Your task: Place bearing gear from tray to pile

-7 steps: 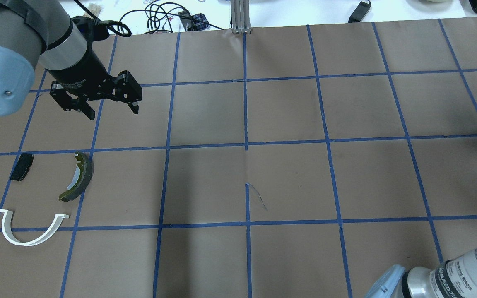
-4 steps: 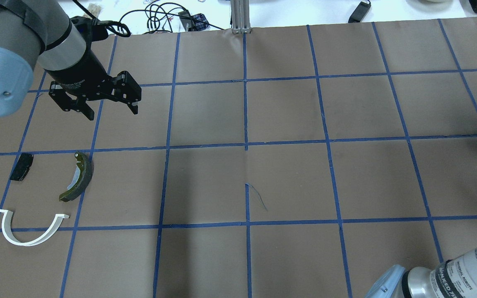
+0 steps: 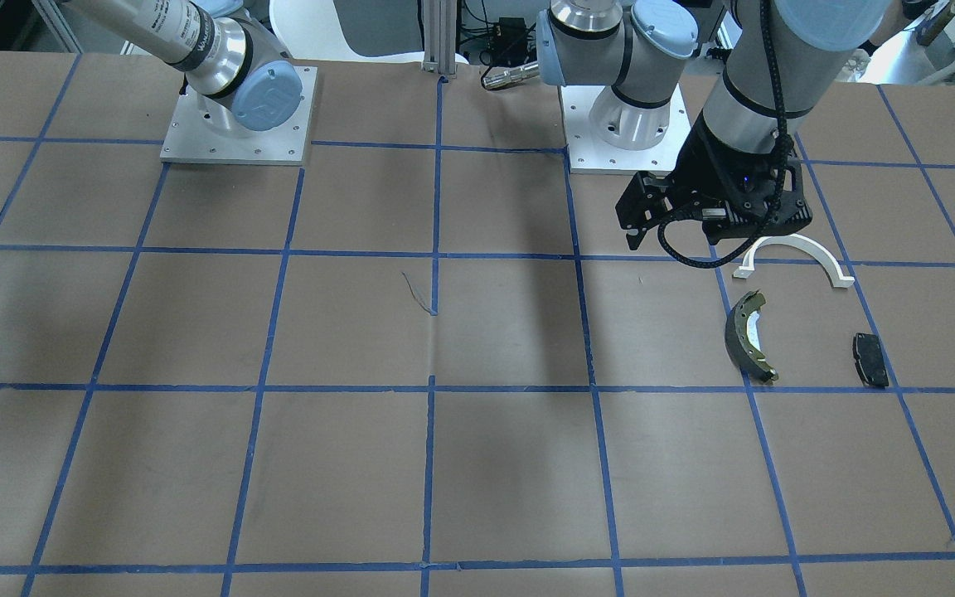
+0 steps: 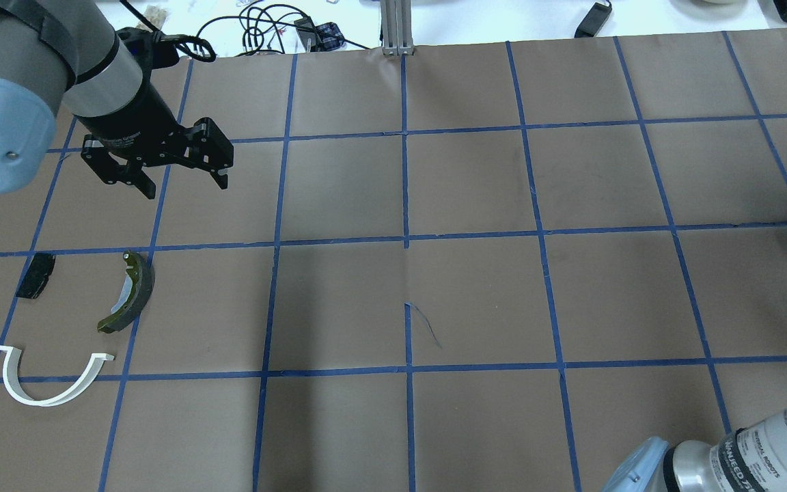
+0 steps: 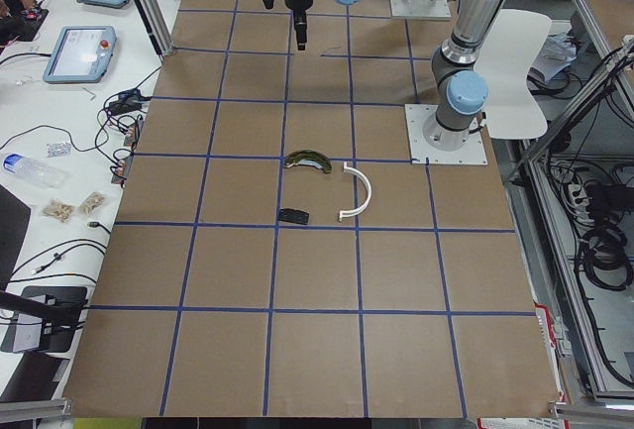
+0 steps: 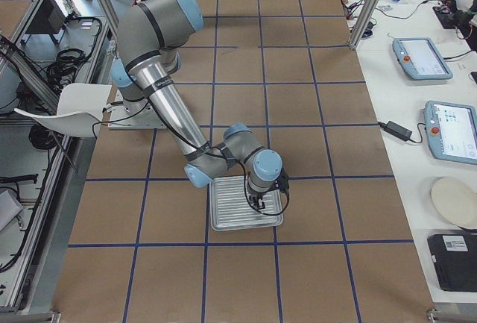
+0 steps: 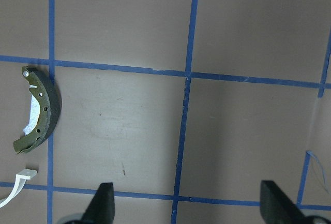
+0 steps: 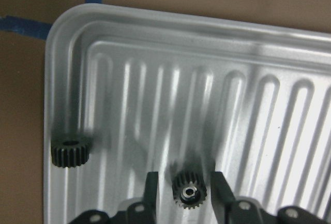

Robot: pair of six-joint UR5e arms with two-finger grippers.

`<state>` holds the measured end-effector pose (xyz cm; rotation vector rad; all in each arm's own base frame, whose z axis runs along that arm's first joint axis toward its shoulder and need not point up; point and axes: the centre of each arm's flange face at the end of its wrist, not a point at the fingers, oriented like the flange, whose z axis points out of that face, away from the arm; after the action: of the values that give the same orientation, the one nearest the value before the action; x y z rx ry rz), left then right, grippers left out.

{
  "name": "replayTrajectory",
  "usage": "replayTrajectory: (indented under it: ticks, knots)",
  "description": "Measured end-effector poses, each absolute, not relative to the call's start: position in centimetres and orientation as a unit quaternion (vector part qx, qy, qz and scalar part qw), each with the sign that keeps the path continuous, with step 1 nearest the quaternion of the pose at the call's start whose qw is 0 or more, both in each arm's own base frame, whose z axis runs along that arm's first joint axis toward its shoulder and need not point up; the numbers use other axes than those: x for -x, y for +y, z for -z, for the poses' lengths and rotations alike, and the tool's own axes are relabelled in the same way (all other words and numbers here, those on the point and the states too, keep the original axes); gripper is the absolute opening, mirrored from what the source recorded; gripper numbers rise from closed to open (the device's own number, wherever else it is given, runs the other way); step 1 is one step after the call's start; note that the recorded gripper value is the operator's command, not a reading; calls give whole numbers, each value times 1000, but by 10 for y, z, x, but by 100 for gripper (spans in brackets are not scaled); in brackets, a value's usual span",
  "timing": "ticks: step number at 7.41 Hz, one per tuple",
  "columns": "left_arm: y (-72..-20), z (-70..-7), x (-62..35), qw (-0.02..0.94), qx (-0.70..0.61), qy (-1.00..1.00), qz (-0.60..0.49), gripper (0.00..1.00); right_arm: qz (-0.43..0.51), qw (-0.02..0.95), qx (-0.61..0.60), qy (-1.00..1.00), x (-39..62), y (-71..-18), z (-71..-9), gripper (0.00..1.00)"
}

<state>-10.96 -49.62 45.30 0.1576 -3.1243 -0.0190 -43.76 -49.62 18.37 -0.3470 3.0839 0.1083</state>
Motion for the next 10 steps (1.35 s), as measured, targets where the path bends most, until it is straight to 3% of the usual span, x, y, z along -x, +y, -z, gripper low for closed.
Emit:
replayTrajectory:
  ticks: [3, 5, 7, 10]
  knots:
    - [-495, -455, 110, 7, -50, -999, 4, 100, -36, 20, 119, 992, 438, -496, -181, 11]
    - [-495, -455, 110, 7, -50, -999, 5, 100, -38, 16, 119, 992, 437, -496, -189, 10]
    - [-495, -454, 110, 6, -50, -999, 5, 100, -37, -1, 108, 993, 417, -500, -236, 10]
    - [-494, -454, 110, 6, -50, -999, 6, 100, -30, -1, 89, 996, 273, -557, -311, 9]
